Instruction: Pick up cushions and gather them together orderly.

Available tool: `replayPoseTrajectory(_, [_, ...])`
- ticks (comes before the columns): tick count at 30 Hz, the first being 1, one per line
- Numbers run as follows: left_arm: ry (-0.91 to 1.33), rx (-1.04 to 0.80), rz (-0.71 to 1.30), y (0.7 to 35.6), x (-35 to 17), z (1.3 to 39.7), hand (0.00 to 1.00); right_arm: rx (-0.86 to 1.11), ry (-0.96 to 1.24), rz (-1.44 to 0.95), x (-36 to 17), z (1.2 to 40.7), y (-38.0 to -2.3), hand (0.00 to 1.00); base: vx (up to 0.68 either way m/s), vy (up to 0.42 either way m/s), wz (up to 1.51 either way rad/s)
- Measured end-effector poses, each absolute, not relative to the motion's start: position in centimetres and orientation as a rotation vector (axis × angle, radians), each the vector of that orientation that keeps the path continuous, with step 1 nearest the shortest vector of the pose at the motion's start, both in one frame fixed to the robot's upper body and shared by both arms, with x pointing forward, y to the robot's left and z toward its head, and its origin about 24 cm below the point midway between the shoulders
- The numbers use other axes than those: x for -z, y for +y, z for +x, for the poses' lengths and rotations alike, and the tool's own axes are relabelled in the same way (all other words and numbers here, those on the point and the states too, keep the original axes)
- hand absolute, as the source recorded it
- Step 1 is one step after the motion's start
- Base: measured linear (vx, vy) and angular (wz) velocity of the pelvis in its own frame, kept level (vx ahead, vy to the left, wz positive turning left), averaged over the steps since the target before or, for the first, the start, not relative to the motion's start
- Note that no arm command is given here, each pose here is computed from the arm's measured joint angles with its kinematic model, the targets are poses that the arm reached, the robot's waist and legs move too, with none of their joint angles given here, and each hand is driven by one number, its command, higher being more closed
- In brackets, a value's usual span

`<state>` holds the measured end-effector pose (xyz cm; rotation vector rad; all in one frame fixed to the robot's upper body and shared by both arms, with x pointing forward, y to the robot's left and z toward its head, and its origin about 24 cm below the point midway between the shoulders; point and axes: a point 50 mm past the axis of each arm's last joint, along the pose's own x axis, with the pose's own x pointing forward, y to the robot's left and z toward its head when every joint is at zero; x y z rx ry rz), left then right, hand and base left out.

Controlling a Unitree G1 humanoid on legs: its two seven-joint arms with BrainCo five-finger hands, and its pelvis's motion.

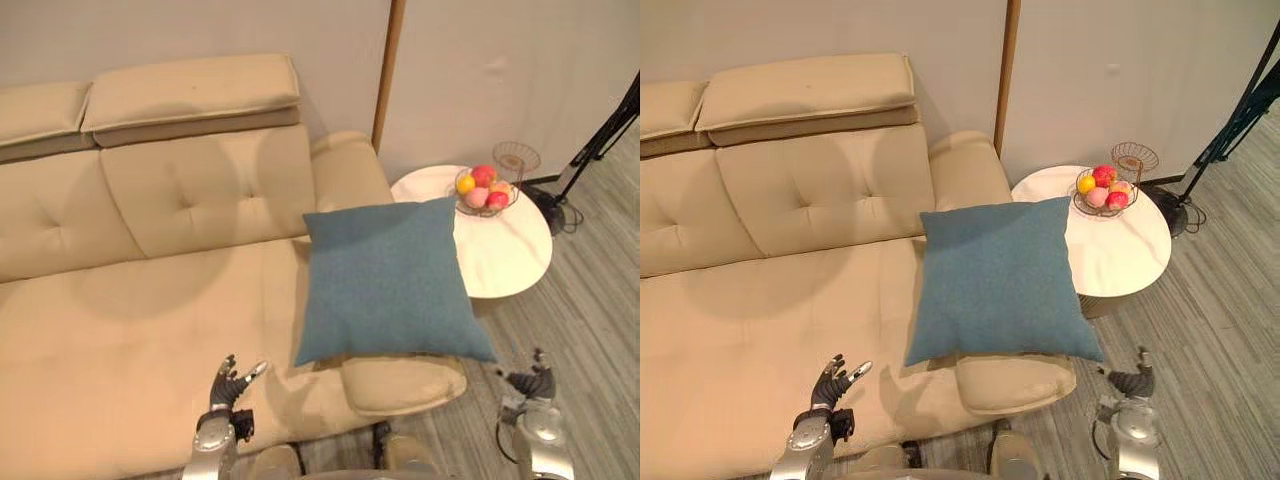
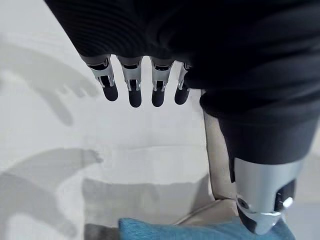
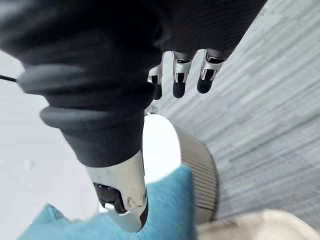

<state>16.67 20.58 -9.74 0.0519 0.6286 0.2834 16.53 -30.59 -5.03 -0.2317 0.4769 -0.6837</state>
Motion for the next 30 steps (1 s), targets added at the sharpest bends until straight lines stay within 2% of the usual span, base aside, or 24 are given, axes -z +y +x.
replayPoseTrajectory(5, [0.544, -0.252, 0.086, 20.8, 8.1, 19.3, 0.00, 0.668, 0.367, -0.271, 2.6, 18.2, -31.2, 0.00, 0.01, -0.004, 0.01])
replayPoseTrajectory(9, [0.441, -0.196, 0.119, 20.3, 6.0, 22.7, 0.00, 0.595, 0.276, -0.317, 0.4, 21.4, -30.9, 0.00, -0.10, 0.007, 0.05])
replayPoseTrajectory(14, [0.180, -0.081, 0.104, 16.6, -0.3, 30.0, 0.00, 0.447, 0.116, -0.300, -3.6, 28.6, -27.7, 0.00, -0.20, 0.005, 0.13])
replayPoseTrajectory(18, [0.054, -0.031, 0.086, 14.4, -4.8, 34.0, 0.00, 0.410, 0.057, -0.233, -6.1, 32.4, -26.0, 0.00, -0.22, -0.008, 0.10])
replayPoseTrajectory(19, [0.025, -0.021, 0.085, 13.8, -6.3, 35.3, 1.00, 0.420, 0.034, -0.210, -7.2, 33.6, -25.7, 1.00, -0.20, 0.010, -0.02])
replayPoseTrajectory(25, [-0.121, 0.011, 0.065, 11.5, -13.1, 39.0, 1.00, 0.383, -0.100, -0.169, -13.0, 37.4, -23.6, 1.00, -0.10, -0.003, -0.12])
replayPoseTrajectory(30, [-0.174, -0.009, 0.067, 12.2, -14.9, 39.5, 1.00, 0.326, -0.171, -0.170, -14.6, 37.7, -22.3, 1.00, -0.01, -0.045, -0.13])
